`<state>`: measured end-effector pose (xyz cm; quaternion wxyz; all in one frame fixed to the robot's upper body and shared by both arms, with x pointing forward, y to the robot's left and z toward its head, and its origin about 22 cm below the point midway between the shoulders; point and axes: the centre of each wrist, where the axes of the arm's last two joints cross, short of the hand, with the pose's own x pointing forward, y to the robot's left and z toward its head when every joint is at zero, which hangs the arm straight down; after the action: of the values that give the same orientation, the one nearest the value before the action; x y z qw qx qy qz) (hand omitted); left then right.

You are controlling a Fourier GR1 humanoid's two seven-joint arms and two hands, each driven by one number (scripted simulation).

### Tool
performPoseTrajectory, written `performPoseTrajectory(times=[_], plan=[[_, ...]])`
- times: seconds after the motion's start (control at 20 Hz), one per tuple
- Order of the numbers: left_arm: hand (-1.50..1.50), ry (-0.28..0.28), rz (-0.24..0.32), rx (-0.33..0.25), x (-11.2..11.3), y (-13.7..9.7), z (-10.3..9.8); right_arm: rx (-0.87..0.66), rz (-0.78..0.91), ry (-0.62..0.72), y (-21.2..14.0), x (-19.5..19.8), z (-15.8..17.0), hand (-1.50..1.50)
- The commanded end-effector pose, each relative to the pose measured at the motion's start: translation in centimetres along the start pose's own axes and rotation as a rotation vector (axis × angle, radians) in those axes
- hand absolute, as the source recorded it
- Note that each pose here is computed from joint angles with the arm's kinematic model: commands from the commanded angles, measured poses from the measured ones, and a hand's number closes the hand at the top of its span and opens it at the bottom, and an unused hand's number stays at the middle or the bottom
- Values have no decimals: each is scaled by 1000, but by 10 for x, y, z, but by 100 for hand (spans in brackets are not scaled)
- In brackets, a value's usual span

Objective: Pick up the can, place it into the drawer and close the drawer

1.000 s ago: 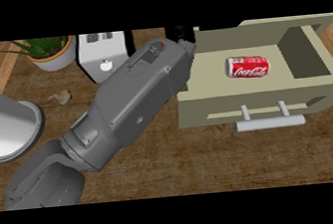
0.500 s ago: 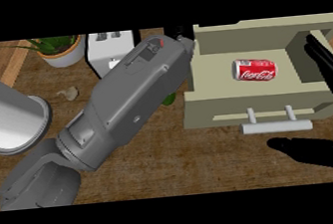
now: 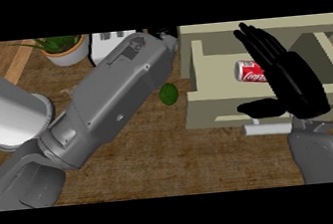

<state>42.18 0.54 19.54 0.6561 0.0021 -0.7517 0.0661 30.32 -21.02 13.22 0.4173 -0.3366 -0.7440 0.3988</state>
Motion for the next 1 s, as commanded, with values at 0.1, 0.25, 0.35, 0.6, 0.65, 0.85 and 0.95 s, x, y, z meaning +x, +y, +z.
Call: performPoseTrajectory(times=[0.1, 0.25, 0.35, 0.6, 0.65, 0.85, 0.95], plan=[[-150, -21, -27, 14, -6, 26, -4, 72, 174, 22, 35, -18, -36, -150], [-150, -1, -14, 24, -9, 37, -5, 53, 198, 41, 68, -16, -47, -150], [-150, -15, -25, 42, 16, 47, -10, 94, 209, 64, 78, -27, -44, -150], [-150, -4, -24, 54, 14, 77, -12, 88, 259, 109, 91, -56, -62, -150], [-150, -4, -27, 39, 34, 74, -12, 98, 271, 108, 107, -50, -51, -150], [-150, -19, -20, 43, 18, 81, -8, 51, 329, 136, 103, -67, -68, -150], [-150, 5, -35, 40, 21, 95, -9, 24, 336, 129, 124, -59, -61, -150]])
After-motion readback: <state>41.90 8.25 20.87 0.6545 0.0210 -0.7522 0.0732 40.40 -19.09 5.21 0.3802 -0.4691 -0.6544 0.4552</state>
